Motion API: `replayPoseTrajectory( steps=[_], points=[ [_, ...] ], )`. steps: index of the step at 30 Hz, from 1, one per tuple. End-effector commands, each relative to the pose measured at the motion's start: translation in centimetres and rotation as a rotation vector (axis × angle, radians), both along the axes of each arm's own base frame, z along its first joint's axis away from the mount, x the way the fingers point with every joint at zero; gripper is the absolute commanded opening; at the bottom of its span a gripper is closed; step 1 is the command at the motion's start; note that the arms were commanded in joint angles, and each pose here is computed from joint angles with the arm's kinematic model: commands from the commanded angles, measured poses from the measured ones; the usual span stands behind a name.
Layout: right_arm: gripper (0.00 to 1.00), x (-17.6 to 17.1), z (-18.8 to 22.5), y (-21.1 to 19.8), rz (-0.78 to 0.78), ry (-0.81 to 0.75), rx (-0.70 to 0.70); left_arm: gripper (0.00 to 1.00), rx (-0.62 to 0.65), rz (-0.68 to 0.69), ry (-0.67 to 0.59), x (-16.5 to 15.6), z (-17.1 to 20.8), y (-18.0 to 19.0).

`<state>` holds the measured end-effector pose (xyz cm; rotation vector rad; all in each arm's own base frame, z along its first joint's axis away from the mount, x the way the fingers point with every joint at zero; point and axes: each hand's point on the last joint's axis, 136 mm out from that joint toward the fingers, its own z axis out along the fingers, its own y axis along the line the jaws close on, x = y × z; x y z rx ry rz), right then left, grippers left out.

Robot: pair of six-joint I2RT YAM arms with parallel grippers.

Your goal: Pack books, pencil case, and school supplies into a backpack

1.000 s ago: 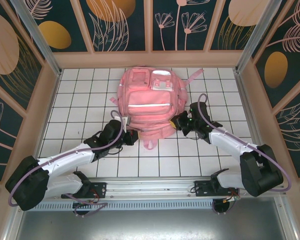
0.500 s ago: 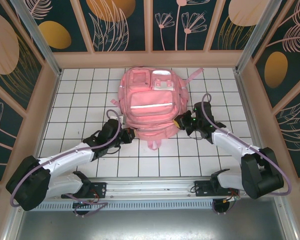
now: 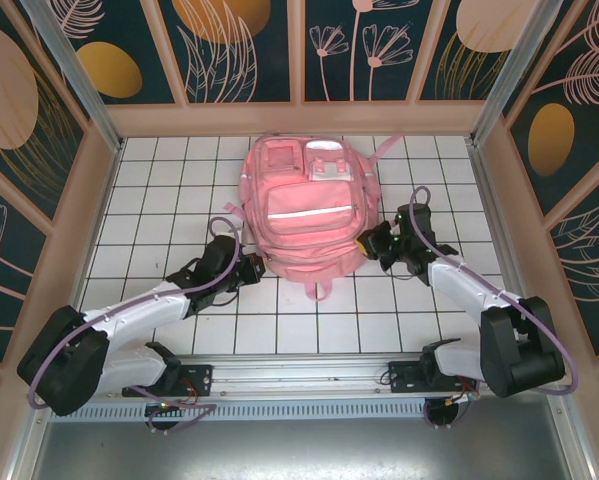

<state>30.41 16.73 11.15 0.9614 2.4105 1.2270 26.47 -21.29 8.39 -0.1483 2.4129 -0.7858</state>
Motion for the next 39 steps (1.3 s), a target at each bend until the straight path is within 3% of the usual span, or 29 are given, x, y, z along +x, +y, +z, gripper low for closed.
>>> replayPoseTrajectory(
  steps=[1, 9, 11, 13, 14, 17, 19, 22, 26, 30, 34, 39],
  points=[
    [0.0, 0.8, -0.7, -3.5, -0.101, -0.011, -0.104, 0.0, 0.098, 0.085, 0.032, 0.8, -1.6, 2.4],
    [0.0, 1.5, -1.1, -6.1, -0.14, 0.004, -0.186, 0.0, 0.078, 0.036, 0.025, 1.0, -1.4, 1.3],
    [0.13, 1.9, -0.8, -6.0, -0.104, -0.008, -0.21, 0.0, 0.072, -0.001, 0.027, 1.0, -1.4, 0.7],
    [0.39, 2.2, 0.0, -6.3, -0.075, -0.049, -0.259, 0.0, 0.06, -0.037, 0.03, 0.9, -1.3, 0.0],
    [0.47, 2.4, 0.7, -6.9, -0.08, -0.082, -0.305, 0.0, 0.054, -0.051, 0.031, 0.9, -1.4, -0.3],
    [0.6, 3.6, 4.0, -9.4, -0.13, -0.211, -0.462, 0.0, 0.044, -0.085, 0.032, 0.8, -1.4, -0.9],
    [0.6, 5.0, 5.9, -10.2, -0.128, -0.286, -0.528, 0.0, 0.035, -0.109, 0.026, 0.7, -1.4, -1.3],
    [0.54, 8.1, 6.6, -12.1, -0.137, -0.267, -0.64, 0.0, 0.035, -0.128, 0.021, 0.5, -1.5, -1.6],
    [0.4, 13.5, 4.0, -11.3, -0.066, -0.184, -0.595, 0.0, 0.03, -0.148, 0.016, 0.2, -1.4, -2.0],
    [0.34, 18.8, 0.3, -9.2, 0.056, -0.102, -0.598, 0.0, 0.03, -0.186, 0.016, -0.2, -1.2, -2.7],
    [0.34, 22.2, -1.9, -5.2, 0.221, -0.098, -0.559, 0.0, 0.036, -0.218, 0.008, -0.9, -1.0, -3.5],
    [0.36, 24.1, -1.9, 3.5, 0.453, -0.179, -0.417, 0.0, 0.033, -0.263, 0.006, -1.3, -0.6, -5.2]
  ],
)
